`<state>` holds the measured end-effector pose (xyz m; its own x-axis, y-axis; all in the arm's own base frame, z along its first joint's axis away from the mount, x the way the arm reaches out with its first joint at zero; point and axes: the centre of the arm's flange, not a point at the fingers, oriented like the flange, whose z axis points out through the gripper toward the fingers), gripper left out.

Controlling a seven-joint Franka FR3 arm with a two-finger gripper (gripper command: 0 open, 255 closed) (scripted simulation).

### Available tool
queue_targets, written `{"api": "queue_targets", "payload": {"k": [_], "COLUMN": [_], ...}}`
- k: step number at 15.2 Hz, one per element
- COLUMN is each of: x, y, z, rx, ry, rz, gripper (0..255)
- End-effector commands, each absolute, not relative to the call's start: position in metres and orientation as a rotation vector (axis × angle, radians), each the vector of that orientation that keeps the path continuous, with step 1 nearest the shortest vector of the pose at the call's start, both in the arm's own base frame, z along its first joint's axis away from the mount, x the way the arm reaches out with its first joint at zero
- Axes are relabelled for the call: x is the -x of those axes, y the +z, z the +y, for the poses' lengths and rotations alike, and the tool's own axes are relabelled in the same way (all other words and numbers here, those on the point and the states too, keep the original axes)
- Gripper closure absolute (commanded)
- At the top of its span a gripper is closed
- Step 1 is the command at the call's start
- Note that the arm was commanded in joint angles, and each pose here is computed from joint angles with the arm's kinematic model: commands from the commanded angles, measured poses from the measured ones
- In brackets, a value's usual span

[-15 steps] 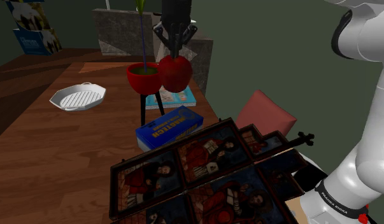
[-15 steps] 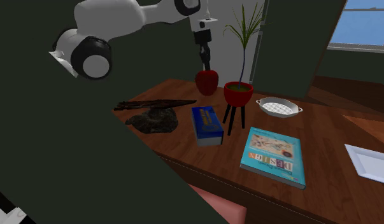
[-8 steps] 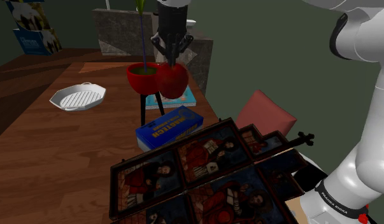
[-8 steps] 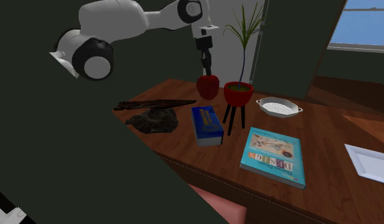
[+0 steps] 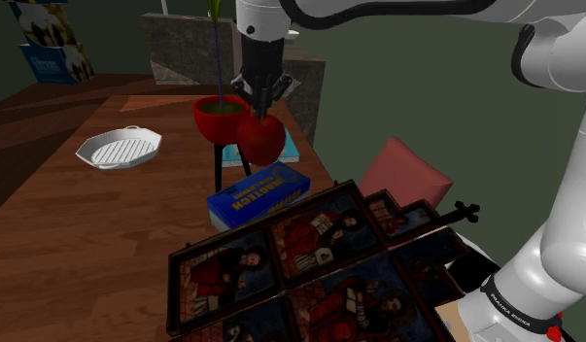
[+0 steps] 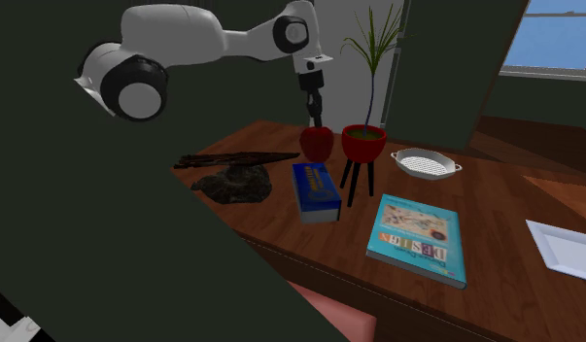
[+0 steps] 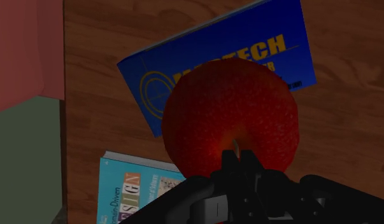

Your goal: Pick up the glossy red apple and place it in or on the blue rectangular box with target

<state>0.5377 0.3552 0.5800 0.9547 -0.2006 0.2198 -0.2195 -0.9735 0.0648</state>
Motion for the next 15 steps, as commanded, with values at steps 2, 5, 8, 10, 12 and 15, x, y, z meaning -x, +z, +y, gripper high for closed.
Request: {"api": "queue_targets", "payload": {"k": [2,5,8,10,12,15], "x": [-0.538,-0.538,-0.538,-0.538,-0.538,-0.538], "y": [0.564,0.548,0.532,0.522,0.511,0.503], "z": [0.354,0.354,0.354,0.354,0.354,0.354], "rx": [-3.019,-3.019,-3.019,-3.019,-3.019,-3.019], "ry": [0.327,0.327,0.327,0.327,0.327,0.326], "rz": [-0.325,-0.325,-0.325,-0.325,-0.325,-0.325], "gripper": [255,255,255,255,255,255]}}
